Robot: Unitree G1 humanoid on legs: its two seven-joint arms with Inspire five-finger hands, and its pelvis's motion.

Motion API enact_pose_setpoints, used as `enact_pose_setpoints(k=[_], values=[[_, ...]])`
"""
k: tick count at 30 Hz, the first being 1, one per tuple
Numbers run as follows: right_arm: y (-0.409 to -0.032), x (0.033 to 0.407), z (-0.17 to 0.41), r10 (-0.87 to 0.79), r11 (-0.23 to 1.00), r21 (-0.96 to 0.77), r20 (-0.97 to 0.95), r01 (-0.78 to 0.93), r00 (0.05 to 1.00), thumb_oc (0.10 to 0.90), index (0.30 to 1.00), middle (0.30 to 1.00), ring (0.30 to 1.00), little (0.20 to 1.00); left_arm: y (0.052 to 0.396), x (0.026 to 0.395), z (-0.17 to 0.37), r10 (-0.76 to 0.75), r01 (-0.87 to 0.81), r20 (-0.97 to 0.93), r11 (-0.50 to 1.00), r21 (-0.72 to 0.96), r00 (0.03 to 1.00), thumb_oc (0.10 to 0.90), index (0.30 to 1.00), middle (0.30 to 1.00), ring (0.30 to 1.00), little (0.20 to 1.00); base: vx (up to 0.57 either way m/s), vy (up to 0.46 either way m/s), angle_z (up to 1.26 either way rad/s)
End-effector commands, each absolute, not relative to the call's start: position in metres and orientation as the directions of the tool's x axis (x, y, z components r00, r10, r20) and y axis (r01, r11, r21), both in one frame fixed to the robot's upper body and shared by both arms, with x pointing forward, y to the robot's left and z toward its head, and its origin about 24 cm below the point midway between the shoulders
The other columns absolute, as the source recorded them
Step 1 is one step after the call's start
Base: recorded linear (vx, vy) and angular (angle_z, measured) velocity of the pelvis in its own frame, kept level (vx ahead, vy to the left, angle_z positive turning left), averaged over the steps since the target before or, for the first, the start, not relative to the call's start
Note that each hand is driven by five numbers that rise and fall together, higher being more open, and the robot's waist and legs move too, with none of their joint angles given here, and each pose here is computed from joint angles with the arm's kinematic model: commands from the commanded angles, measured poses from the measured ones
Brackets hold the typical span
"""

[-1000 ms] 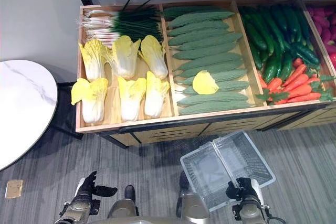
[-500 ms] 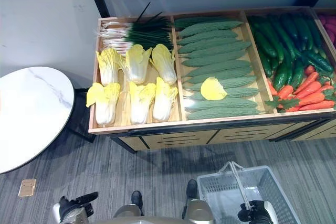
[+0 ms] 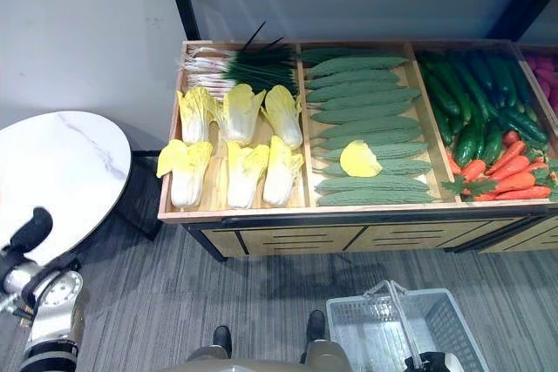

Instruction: Get the vegetables into the basket

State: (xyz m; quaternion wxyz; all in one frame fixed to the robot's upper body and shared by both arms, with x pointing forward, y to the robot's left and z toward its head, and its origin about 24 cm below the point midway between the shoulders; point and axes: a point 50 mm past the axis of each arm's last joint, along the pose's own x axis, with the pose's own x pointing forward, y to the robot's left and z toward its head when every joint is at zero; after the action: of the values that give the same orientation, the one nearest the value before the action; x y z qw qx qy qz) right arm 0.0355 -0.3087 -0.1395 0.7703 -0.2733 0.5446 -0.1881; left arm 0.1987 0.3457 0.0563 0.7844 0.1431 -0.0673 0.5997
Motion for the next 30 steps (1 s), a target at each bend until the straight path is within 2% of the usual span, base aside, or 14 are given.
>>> enact_pose_setpoints(k=[1, 4, 5, 6, 7, 8, 11, 13, 16, 22, 27, 30], values=[[-0.313, 0.061, -0.134, -0.608, 0.751, -0.66, -0.681, 0.019, 0.408, 0.4, 0.3, 0.3, 0.3, 0.3, 0.325, 0.23, 0.129, 0.74, -0.921, 0.585, 0.389, 0.03, 0.331, 0.9, 1.0, 1.0, 1.0, 1.0, 0.0, 0.0, 0.0], [-0.311, 0.07, -0.133, -0.593, 0.76, -0.65, -0.679, 0.021, 0.433, 0.4, 0.3, 0.3, 0.3, 0.3, 0.301, 0.238, 0.142, 0.675, -0.817, 0.604, 0.573, -0.067, 0.424, 0.9, 1.0, 1.0, 1.0, 1.0, -0.02, 0.004, -0.02], [-0.311, 0.07, -0.133, -0.594, 0.759, -0.65, -0.679, 0.022, 0.432, 0.4, 0.3, 0.3, 0.3, 0.3, 0.301, 0.238, 0.142, 0.674, -0.815, 0.603, 0.576, -0.068, 0.427, 0.9, 1.0, 1.0, 1.0, 1.0, -0.02, 0.01, -0.05], [-0.309, 0.076, -0.132, -0.578, 0.767, -0.642, -0.68, 0.015, 0.452, 0.4, 0.3, 0.3, 0.3, 0.3, 0.292, 0.243, 0.141, 0.659, -0.727, 0.563, 0.672, -0.141, 0.499, 0.9, 1.0, 1.0, 1.0, 1.0, -0.01, 0.006, -0.03], [-0.31, 0.076, -0.132, -0.578, 0.767, -0.641, -0.68, 0.015, 0.452, 0.4, 0.3, 0.3, 0.3, 0.3, 0.293, 0.244, 0.141, 0.658, -0.726, 0.563, 0.673, -0.142, 0.5, 0.9, 1.0, 1.0, 1.0, 1.0, -0.02, 0.011, -0.1], [-0.311, 0.081, -0.13, -0.569, 0.768, -0.641, -0.68, 0.002, 0.462, 0.4, 0.3, 0.3, 0.3, 0.3, 0.277, 0.253, 0.143, 0.594, -0.612, 0.544, 0.771, -0.176, 0.593, 0.9, 1.0, 1.0, 1.0, 1.0, -0.02, 0.006, -0.13], [-0.311, 0.087, -0.129, -0.553, 0.772, -0.636, -0.682, -0.015, 0.479, 0.4, 0.3, 0.3, 0.3, 0.3, 0.264, 0.262, 0.136, 0.524, -0.523, 0.51, 0.837, -0.161, 0.682, 0.9, 1.0, 1.0, 1.0, 1.0, -0.01, -0.001, -0.11], [-0.312, 0.087, -0.129, -0.551, 0.772, -0.635, -0.684, -0.018, 0.478, 0.4, 0.3, 0.3, 0.3, 0.3, 0.259, 0.265, 0.135, 0.511, -0.5, 0.504, 0.849, -0.17, 0.697, 0.9, 1.0, 1.0, 1.0, 1.0, 0.0, -0.001, -0.12], [-0.313, 0.088, -0.128, -0.546, 0.779, -0.627, -0.69, -0.015, 0.476, 0.4, 0.3, 0.3, 0.3, 0.3, 0.235, 0.272, 0.121, 0.384, -0.318, 0.437, 0.923, -0.218, 0.814, 0.9, 1.0, 1.0, 1.0, 1.0, 0.0, -0.007, -0.13], [-0.307, 0.091, -0.13, -0.519, 0.792, -0.609, -0.703, -0.035, 0.486, 0.4, 0.3, 0.3, 0.3, 0.3, 0.212, 0.279, 0.094, 0.295, -0.194, 0.308, 0.928, -0.319, 0.905, 0.9, 1.0, 1.0, 1.0, 1.0, 0.02, -0.002, -0.07], [-0.306, 0.093, -0.13, -0.515, 0.794, -0.608, -0.7, -0.034, 0.495, 0.4, 0.3, 0.3, 0.3, 0.3, 0.207, 0.279, 0.082, 0.273, -0.192, 0.255, 0.935, -0.299, 0.928, 0.9, 1.0, 1.0, 1.0, 1.0, 0.01, -0.003, -0.08], [-0.305, 0.092, -0.13, -0.519, 0.792, -0.61, -0.697, -0.029, 0.494, 0.4, 0.3, 0.3, 0.3, 0.3, 0.206, 0.28, 0.072, 0.277, -0.233, 0.222, 0.95, -0.208, 0.935, 0.9, 1.0, 1.0, 1.0, 1.0, 0.02, -0.009, -0.05]])
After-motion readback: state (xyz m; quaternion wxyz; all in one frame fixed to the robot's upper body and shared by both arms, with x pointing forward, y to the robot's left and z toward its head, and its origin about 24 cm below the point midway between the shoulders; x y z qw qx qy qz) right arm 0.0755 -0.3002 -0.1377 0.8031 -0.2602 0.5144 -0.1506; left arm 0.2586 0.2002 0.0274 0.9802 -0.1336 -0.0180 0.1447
